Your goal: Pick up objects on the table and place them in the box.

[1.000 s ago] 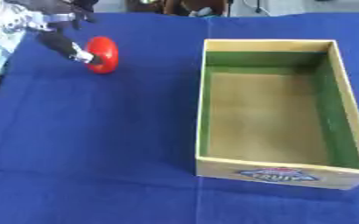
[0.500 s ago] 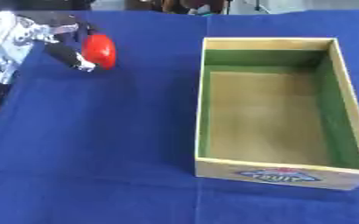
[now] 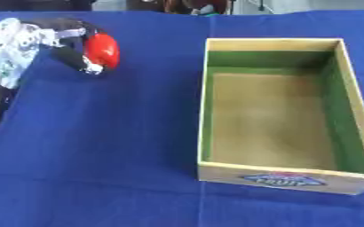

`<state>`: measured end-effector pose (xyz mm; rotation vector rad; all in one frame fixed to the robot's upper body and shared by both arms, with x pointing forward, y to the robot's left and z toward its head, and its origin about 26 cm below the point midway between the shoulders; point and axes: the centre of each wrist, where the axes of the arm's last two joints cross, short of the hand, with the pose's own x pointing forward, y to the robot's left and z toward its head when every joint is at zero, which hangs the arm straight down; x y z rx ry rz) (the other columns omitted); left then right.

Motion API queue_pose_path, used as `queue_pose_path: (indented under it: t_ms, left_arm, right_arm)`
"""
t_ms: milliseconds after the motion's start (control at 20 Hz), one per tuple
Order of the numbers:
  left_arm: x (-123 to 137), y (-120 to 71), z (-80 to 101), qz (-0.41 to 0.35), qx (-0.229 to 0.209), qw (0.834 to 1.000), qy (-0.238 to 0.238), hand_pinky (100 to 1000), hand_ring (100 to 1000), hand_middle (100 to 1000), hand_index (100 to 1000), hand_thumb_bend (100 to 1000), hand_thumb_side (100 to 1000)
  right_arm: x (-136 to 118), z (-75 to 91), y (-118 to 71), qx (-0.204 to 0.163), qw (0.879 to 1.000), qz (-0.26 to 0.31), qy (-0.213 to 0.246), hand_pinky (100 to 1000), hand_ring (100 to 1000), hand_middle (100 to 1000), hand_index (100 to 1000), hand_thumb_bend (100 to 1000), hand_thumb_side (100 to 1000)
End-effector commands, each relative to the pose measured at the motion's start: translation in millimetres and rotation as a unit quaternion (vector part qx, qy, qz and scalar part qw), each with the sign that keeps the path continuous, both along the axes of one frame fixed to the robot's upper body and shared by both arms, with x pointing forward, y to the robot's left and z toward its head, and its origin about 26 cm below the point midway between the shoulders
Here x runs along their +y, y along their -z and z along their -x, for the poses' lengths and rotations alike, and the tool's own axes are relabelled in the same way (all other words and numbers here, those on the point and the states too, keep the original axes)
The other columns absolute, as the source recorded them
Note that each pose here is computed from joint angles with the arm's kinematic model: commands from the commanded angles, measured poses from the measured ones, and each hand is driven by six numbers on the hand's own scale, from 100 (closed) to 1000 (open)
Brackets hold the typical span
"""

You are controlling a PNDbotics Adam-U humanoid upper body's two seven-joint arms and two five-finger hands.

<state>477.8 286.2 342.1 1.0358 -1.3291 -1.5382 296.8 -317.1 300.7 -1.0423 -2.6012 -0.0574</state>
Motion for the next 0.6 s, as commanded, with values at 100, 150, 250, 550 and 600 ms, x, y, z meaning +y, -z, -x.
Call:
queue_pose_path:
  t_ms: [100,150,250,550,600]
  left_arm:
    - [2.9,-19.2,5.5,0.007,-0.032,0.999,0.002,541,754,890,1000,558,648]
    - [3.3,-19.4,5.4,0.008,-0.034,0.999,-0.001,541,755,889,1000,559,649]
    - [3.4,-20.0,5.3,0.010,-0.037,0.999,-0.005,528,744,865,1000,556,647]
    - [3.5,-17.5,4.1,0.003,-0.040,0.999,-0.014,420,648,812,989,524,627]
    - [3.6,-17.0,3.8,0.003,-0.039,0.999,-0.016,399,630,801,982,506,620]
  right_arm:
    - [0.2,3.8,-7.3,-0.007,1.000,0.005,0.000,763,742,772,759,100,928]
    - [0.3,3.8,-7.4,-0.007,1.000,0.005,0.000,763,741,772,759,100,928]
    - [0.5,3.7,-7.5,-0.007,1.000,0.006,-0.002,763,742,773,760,100,926]
    - [1.0,3.6,-7.6,-0.006,1.000,0.007,-0.004,763,742,772,757,100,926]
    - [1.0,3.6,-7.6,-0.007,1.000,0.007,-0.004,763,742,772,757,100,926]
